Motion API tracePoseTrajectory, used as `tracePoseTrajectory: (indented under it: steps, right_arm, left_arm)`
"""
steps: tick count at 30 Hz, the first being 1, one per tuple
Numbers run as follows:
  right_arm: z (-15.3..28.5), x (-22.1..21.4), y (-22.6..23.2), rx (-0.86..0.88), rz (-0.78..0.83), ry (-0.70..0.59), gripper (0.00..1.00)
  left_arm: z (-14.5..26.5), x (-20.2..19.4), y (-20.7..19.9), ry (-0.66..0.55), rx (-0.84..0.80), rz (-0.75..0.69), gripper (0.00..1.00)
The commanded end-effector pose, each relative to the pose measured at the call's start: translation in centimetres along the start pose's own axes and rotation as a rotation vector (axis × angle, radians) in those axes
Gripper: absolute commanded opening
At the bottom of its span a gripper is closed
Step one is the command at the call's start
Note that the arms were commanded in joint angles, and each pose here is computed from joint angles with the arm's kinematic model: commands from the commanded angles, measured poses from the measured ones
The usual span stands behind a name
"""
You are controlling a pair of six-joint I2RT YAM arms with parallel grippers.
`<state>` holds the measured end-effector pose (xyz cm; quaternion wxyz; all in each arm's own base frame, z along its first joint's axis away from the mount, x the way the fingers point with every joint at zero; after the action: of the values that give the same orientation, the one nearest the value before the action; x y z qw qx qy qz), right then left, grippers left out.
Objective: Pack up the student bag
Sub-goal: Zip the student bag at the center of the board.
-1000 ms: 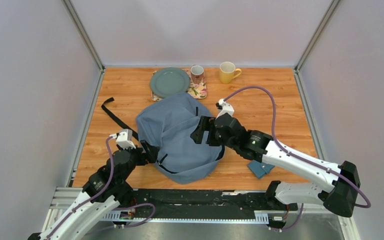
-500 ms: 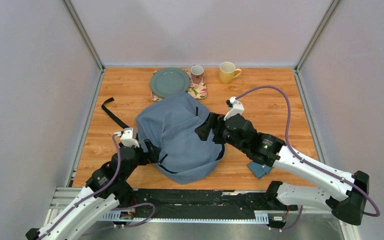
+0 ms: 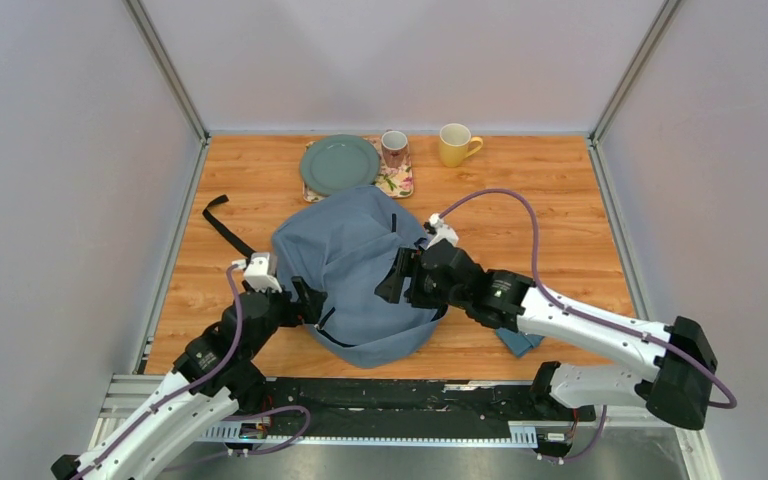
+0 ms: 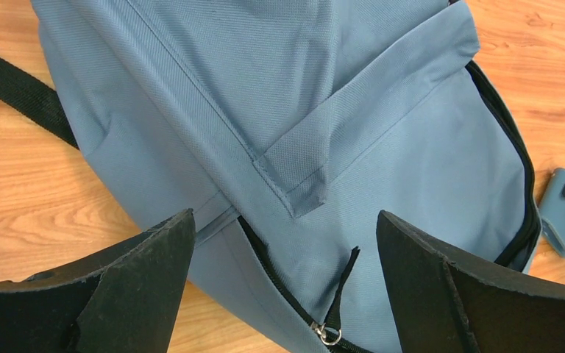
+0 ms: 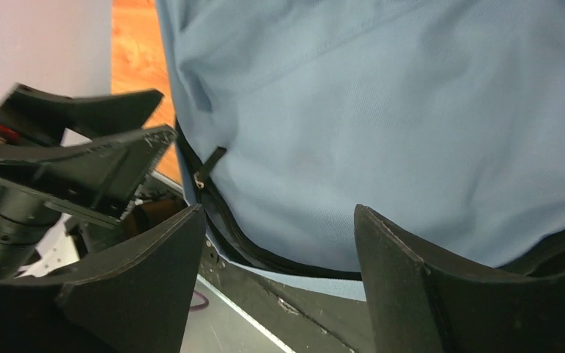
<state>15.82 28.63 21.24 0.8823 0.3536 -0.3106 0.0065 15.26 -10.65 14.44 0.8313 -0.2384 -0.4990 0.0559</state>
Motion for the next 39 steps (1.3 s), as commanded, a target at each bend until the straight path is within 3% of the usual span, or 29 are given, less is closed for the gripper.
tracePoseTrajectory:
  steps: [1, 11, 20, 29, 39]
  right_arm:
    - [-1.4, -1.8, 1.6, 0.036, -0.044, 0.059, 0.71]
    - [-2.5, -3.2, 3.6, 0.058, -0.013, 0.084, 0.64]
    - [-3.1, -4.1, 4.1, 0.054, -0.032, 0.076, 0.61]
    - [-3.0, -4.8, 4.5, -0.058, -0.113, 0.009, 0.59]
    - [-5.1, -6.1, 7.1, -0.114, -0.140, 0.000, 0.57]
  left_arm:
    - [-0.7, 0.5, -0.3, -0.033, -0.002, 0.006, 0.99]
    - [-0.5, -0.7, 1.7, -0.028, 0.111, 0.108, 0.96]
    - [-0.9, -2.0, 3.2, 0.036, 0.225, 0.073, 0.96]
    - [-1.7, -2.0, 3.4, -0.018, 0.218, 0.096, 0.75]
    - [-2.2, -2.2, 3.1, -0.020, 0.191, 0.088, 0.73]
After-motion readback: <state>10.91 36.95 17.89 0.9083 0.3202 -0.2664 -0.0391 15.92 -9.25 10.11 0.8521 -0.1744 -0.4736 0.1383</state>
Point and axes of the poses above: each gripper's point midway between its finger pads, its own z axis back along the fingers, its own y axis along the line the jaws close on, x = y × z, the point moved 4 cm from there along z, back along the fingers, and after that the axes turned 3 degrees about z, right-handed, at the moved point
